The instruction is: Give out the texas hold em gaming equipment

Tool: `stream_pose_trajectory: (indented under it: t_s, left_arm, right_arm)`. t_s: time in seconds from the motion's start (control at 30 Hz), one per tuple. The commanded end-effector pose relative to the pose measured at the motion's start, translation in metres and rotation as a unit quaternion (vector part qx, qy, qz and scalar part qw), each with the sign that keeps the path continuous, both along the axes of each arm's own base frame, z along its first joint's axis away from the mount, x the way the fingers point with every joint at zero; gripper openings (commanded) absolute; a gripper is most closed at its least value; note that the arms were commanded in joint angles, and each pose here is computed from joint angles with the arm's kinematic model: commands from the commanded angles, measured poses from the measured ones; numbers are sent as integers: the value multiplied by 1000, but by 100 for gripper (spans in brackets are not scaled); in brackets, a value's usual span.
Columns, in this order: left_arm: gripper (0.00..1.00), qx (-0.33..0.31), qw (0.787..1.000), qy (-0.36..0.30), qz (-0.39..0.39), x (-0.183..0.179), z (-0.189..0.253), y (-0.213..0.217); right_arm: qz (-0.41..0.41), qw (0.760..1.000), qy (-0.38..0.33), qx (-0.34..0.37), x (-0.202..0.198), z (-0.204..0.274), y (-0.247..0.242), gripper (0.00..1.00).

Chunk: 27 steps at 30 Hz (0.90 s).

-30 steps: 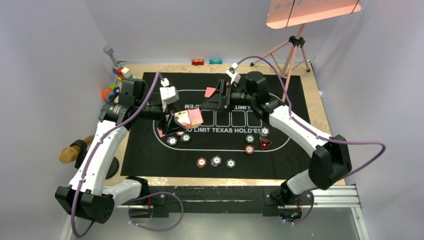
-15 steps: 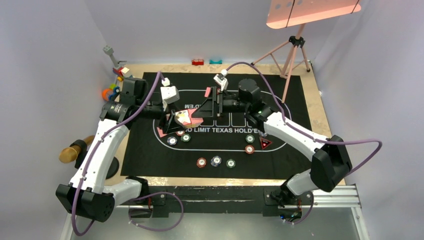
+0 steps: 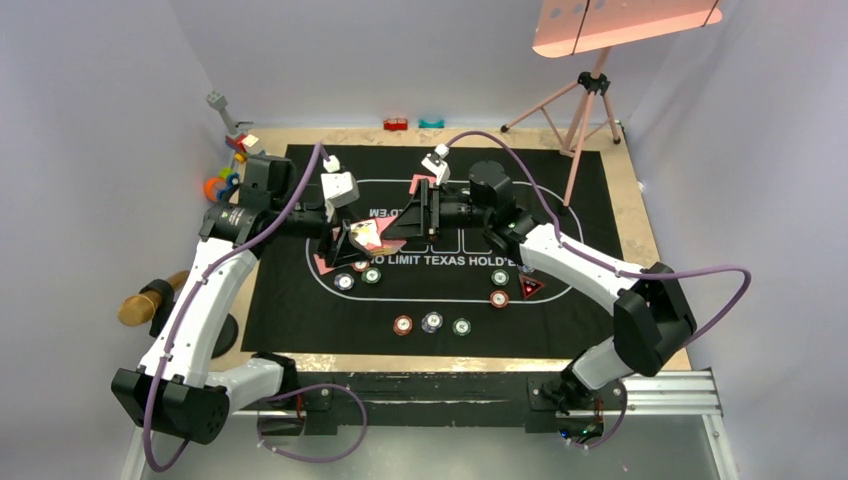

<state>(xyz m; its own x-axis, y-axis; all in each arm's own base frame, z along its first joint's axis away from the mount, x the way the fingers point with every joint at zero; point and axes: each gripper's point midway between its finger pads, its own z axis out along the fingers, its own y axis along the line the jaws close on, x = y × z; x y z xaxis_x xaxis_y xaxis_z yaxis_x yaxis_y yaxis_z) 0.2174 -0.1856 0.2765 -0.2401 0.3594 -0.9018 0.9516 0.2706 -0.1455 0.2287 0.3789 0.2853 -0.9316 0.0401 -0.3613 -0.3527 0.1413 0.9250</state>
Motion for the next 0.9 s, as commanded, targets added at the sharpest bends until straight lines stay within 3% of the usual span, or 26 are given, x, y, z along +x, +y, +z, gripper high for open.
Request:
stream_pose_trajectory:
  t_s: [0.0, 0.57, 0.87]
  left_arm:
    - [0, -33, 998, -53, -20, 1, 31, -5]
    - [0, -40, 997, -55, -24, -5, 40, -6]
    - [0, -45, 997, -54, -25, -6, 43, -7]
  right_arm:
    - [-3, 1000, -9, 16, 2, 8, 1, 55]
    - [-8, 1000, 0, 8, 0, -2, -6, 49]
    - [-21, 1000, -3, 13, 3, 2, -18, 41]
